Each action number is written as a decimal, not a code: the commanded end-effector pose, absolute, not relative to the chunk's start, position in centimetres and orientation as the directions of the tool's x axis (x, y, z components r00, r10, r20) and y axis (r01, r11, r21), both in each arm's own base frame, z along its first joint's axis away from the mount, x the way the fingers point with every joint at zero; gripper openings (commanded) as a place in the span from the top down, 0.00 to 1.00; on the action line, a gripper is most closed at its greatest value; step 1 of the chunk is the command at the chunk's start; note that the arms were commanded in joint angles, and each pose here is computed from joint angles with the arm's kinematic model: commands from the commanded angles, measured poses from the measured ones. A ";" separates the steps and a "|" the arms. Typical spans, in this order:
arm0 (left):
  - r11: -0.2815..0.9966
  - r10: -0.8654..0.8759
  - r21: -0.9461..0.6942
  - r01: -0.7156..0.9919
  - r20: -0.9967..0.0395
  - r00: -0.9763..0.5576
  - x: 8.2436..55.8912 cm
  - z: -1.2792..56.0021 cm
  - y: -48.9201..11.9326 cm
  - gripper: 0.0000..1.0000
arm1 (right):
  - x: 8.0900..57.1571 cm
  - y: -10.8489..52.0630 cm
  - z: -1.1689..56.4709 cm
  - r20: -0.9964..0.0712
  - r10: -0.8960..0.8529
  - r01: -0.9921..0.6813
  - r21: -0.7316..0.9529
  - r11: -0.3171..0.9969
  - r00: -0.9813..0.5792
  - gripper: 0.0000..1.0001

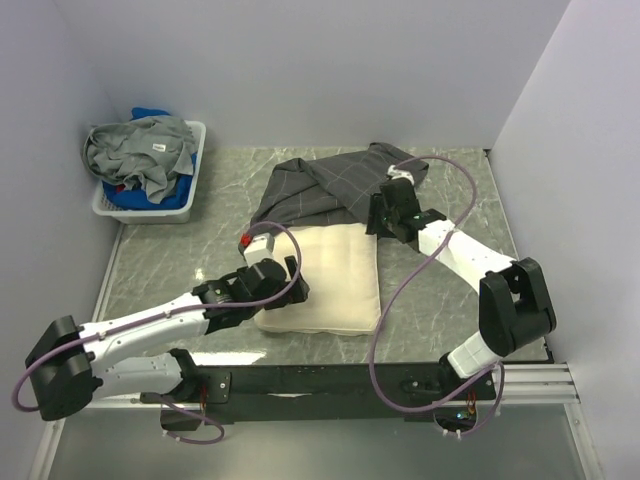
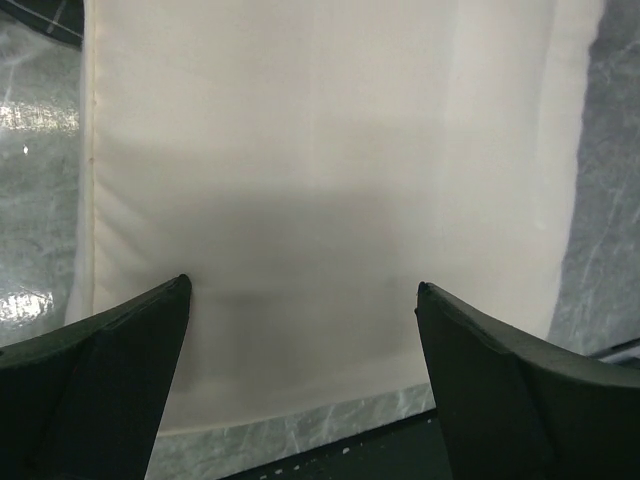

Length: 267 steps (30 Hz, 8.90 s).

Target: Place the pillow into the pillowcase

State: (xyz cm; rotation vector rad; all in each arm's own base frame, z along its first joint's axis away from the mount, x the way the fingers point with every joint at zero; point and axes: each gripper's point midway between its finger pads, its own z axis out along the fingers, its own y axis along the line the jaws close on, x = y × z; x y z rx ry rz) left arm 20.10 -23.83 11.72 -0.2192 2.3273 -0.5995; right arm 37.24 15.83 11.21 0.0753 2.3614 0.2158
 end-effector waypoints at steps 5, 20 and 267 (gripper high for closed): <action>0.885 -0.334 -0.465 -0.005 -0.628 -0.703 21.4 10.1 -24.7 0.01 | 40.4 12.4 10.9 -0.741 0.171 0.057 0.177 0.983 -0.649 0.45; 0.880 -0.358 -0.475 -0.023 -0.629 -0.690 24.0 9.7 -23.8 0.31 | 43.9 13.3 9.2 -0.757 0.216 0.086 0.208 0.974 -0.616 0.65; 0.601 -0.701 -0.779 0.180 -0.621 -0.349 32.9 28.2 -20.3 0.78 | 29.4 42.0 39.4 -0.858 0.009 -0.564 0.346 0.750 -0.514 1.00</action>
